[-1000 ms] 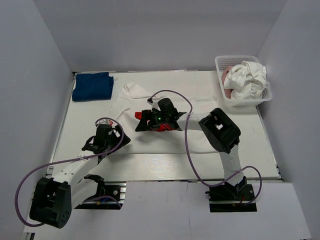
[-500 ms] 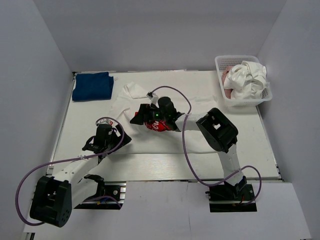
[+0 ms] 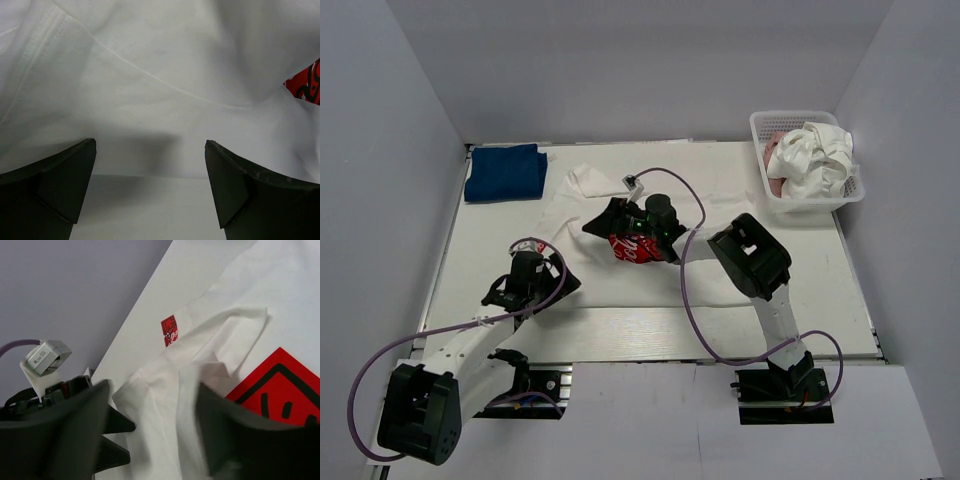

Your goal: Fold and stack the t-shirts

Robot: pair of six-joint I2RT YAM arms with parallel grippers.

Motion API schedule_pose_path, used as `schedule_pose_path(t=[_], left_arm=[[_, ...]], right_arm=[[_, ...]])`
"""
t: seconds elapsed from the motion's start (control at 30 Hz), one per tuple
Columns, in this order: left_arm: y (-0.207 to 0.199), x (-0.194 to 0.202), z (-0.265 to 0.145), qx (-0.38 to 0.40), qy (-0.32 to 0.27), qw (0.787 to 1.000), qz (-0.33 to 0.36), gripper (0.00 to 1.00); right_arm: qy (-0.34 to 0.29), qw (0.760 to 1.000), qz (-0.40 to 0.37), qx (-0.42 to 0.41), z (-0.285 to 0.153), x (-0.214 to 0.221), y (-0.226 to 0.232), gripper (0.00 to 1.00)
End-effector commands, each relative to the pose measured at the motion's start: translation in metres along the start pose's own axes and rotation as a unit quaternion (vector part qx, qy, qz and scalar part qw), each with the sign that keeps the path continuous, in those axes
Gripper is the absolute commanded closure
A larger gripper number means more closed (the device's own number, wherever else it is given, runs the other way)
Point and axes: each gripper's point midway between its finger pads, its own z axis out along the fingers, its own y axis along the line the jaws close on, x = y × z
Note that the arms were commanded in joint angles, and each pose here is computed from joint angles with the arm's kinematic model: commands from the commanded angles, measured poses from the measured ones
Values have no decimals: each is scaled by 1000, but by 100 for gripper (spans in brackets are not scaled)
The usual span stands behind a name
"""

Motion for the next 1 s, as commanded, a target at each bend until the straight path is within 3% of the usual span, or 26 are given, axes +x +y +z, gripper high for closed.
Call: schedule_pose_path(t=[0.0, 0.1, 0.13, 0.23, 0.27, 0.37, 0.53, 0.87, 0.97], left_arm=[[13, 7, -4, -27, 6, 1000, -3, 0], [10, 4, -6, -24, 3, 1000, -8, 0], [10, 4, -6, -24, 3, 1000, -8, 0], [10, 4, -6, -24, 3, 1000, -8, 0], [8, 2, -7, -21, 0, 1000, -8, 0], [10, 4, -7, -24, 3, 1000, -8, 0], [8, 3, -9, -24, 3, 1000, -8, 0], [8, 4, -12, -21, 6, 1000, -8, 0], [12, 9, -11, -27, 13, 999, -13, 0]], right_arm=[[-15, 1000, -14, -8, 5, -14, 1, 37], [5, 999, -22, 25, 8, -10, -11, 61], [1, 999, -24, 40, 9, -12, -17, 77], [31, 993, -28, 113, 6, -3, -45, 96], [12, 991, -39, 127, 11, -18, -46, 100], [26, 984, -52, 167, 7, -16, -59, 100], [-13, 952, -118, 284, -12, -39, -99, 100], [-19, 930, -133, 343, -22, -39, -116, 100], [-44, 910, -128, 391, -39, -49, -120, 100]])
